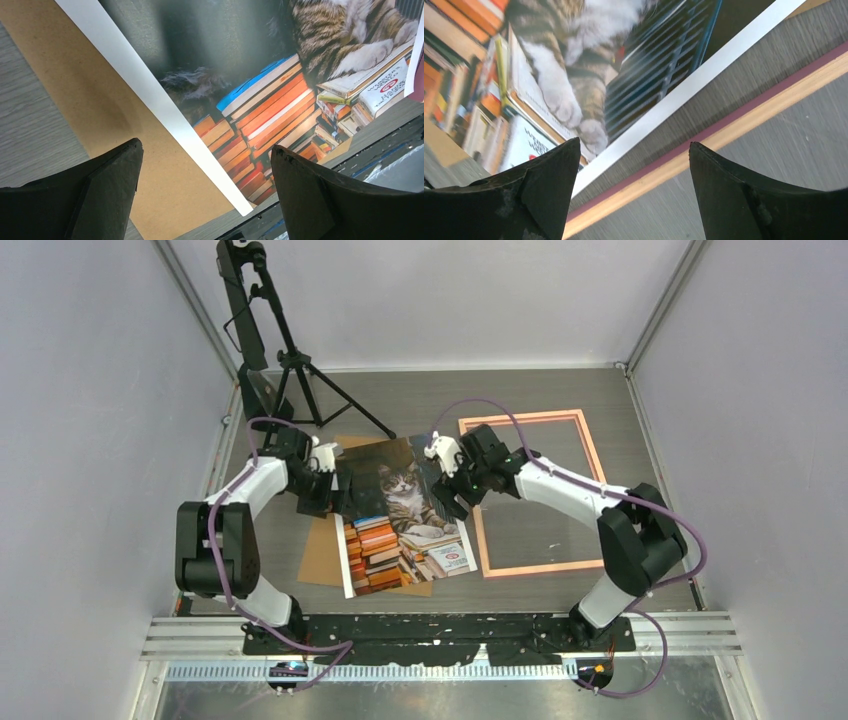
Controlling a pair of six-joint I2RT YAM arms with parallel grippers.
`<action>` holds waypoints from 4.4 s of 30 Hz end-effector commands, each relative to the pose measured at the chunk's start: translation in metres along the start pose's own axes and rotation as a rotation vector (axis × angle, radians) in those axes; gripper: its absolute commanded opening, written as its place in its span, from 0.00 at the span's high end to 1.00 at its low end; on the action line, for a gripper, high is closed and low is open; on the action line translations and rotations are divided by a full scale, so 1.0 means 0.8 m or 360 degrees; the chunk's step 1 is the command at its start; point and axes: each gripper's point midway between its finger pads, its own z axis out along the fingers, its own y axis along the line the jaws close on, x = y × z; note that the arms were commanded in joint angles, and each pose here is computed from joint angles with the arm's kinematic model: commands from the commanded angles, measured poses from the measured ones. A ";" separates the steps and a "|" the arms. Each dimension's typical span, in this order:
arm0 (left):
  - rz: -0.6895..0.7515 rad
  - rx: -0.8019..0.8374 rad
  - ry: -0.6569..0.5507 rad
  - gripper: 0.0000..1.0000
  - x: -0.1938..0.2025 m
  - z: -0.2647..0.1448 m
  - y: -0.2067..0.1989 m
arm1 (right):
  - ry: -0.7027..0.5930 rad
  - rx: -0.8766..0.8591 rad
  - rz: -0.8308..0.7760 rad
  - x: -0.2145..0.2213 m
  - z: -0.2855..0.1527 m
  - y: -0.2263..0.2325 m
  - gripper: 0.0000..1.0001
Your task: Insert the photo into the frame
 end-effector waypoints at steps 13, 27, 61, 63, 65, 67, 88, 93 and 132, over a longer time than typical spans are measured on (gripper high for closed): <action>-0.0169 0.0126 0.0083 0.05 0.018 0.015 -0.004 | -0.0100 -0.0364 0.0559 -0.023 0.031 -0.003 0.15; -0.0240 0.0157 0.0116 0.05 0.020 0.022 -0.006 | 0.0011 -0.0357 0.0667 -0.007 0.052 -0.013 0.15; -0.0225 0.0228 0.0028 0.05 0.006 0.015 -0.019 | 0.0091 -0.0352 0.0770 0.013 0.065 -0.030 0.18; -0.0230 0.0243 0.0034 0.05 0.006 0.016 -0.020 | 0.0102 -0.0353 0.0776 0.015 0.066 -0.030 0.19; -0.0229 0.0250 0.0031 0.05 0.005 0.016 -0.021 | 0.0114 -0.0350 0.0780 0.017 0.068 -0.030 0.19; -0.0229 0.0255 0.0028 0.05 0.005 0.016 -0.022 | 0.0121 -0.0348 0.0781 0.018 0.069 -0.031 0.19; -0.0271 0.0399 0.0062 0.05 0.001 0.029 -0.032 | 0.0138 -0.0488 0.0845 0.025 0.082 -0.012 0.22; -0.0281 0.0436 0.0066 0.05 0.000 0.032 -0.035 | 0.0120 -0.0527 0.0864 0.024 0.079 -0.009 0.25; -0.0283 0.0395 0.0078 0.05 0.006 0.037 -0.029 | -0.0084 -0.0683 0.0836 -0.003 0.017 -0.026 0.50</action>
